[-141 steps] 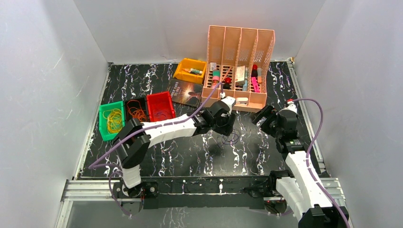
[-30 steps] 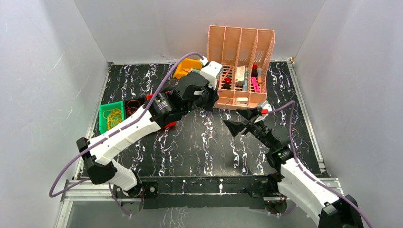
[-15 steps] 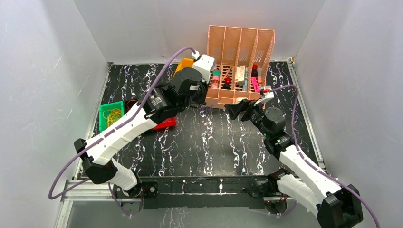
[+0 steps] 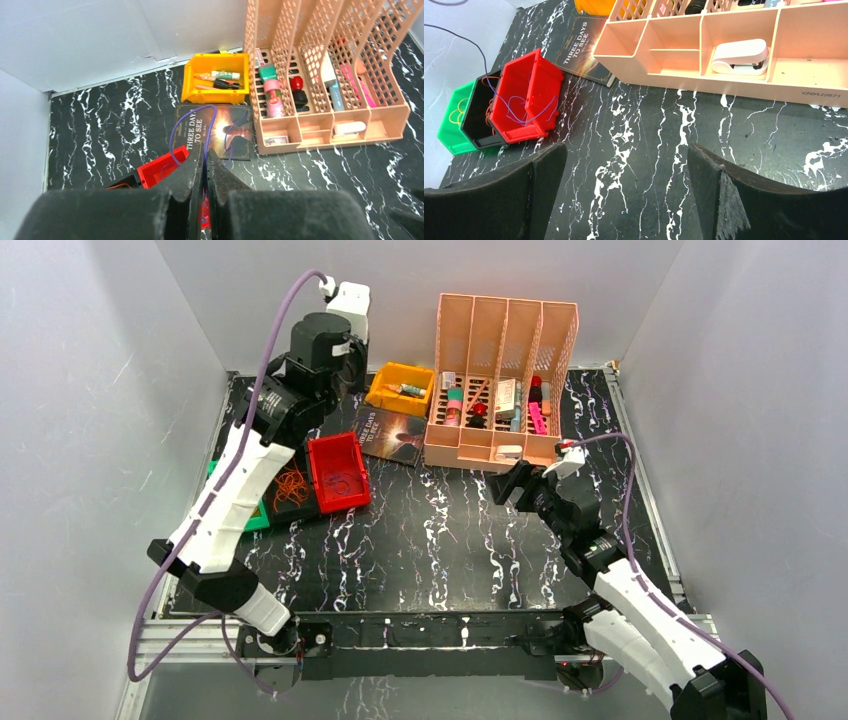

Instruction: Untangle the cables

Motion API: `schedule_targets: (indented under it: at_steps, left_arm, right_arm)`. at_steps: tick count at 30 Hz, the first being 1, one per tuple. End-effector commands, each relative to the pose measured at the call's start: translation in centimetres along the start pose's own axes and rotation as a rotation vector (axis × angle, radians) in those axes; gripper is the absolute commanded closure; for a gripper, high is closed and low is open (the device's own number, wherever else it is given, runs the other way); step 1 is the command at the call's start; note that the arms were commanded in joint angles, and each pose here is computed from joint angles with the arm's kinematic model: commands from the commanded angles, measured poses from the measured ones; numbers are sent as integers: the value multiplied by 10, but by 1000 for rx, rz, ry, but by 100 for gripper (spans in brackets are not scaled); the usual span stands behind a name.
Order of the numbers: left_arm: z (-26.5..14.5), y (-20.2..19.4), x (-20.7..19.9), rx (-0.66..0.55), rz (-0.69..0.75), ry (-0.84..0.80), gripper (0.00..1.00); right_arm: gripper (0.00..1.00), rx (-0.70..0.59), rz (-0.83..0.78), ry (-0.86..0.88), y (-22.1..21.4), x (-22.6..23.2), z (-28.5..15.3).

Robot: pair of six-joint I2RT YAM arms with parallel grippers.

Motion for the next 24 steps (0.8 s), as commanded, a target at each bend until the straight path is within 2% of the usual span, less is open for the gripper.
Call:
schedule_targets:
  at_steps: [1, 5, 14, 24]
  left_arm:
    - [-2, 24, 30, -46, -14, 51, 100]
    - [1, 26, 57, -36, -27, 95, 100]
    - [-1, 15, 98, -27, -76, 171, 100]
    - [8, -4, 126, 16, -109, 207, 100]
  right_arm:
    - [2, -38, -10, 20, 15, 7, 2]
    - [2, 17, 5, 33, 3, 9, 7]
    - [2, 27, 16, 44, -1, 10, 7]
    - [2, 53, 35, 52, -10, 9, 10]
Point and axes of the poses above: each gripper's point midway between its finger pads, its own z axis out along the fingers, its own x axis along the line the jaws close on, y = z × x, the point moved 2 cm from there along -z, back along the fingers, and after that the axes turned 5 degrees about -z, right-handed, at the moved point
